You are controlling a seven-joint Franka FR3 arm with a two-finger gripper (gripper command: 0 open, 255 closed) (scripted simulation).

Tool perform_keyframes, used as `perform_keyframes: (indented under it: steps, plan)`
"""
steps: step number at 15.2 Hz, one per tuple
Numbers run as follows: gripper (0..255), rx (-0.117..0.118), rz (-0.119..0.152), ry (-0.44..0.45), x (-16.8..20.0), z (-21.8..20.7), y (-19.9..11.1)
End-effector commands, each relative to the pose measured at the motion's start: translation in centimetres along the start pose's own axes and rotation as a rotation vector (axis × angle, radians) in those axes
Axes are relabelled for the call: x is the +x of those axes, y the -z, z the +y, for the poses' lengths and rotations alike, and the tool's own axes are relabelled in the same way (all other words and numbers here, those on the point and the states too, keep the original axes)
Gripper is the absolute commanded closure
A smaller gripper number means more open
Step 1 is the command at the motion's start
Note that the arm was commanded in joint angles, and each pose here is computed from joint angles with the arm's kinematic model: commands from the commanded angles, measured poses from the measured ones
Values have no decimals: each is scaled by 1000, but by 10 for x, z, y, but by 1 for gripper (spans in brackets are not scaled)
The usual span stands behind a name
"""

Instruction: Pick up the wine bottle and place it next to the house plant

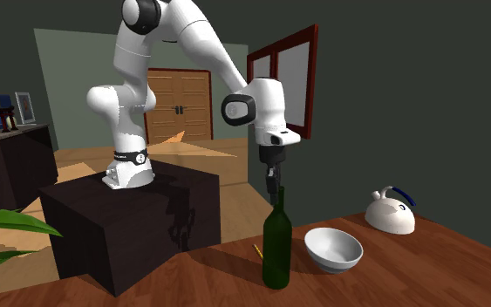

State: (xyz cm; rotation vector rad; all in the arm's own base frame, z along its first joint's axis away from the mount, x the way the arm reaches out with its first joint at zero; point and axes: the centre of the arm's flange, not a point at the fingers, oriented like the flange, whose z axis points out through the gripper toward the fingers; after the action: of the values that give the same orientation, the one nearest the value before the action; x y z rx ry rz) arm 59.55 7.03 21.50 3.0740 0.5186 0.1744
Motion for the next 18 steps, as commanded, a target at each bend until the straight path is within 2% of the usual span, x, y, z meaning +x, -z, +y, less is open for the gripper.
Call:
perform_keyframes:
  steps: [1, 18]
  plan:
    - [255, 0, 0, 0, 0, 0, 5]
    - [255, 0, 0, 0, 10, 3, 94]
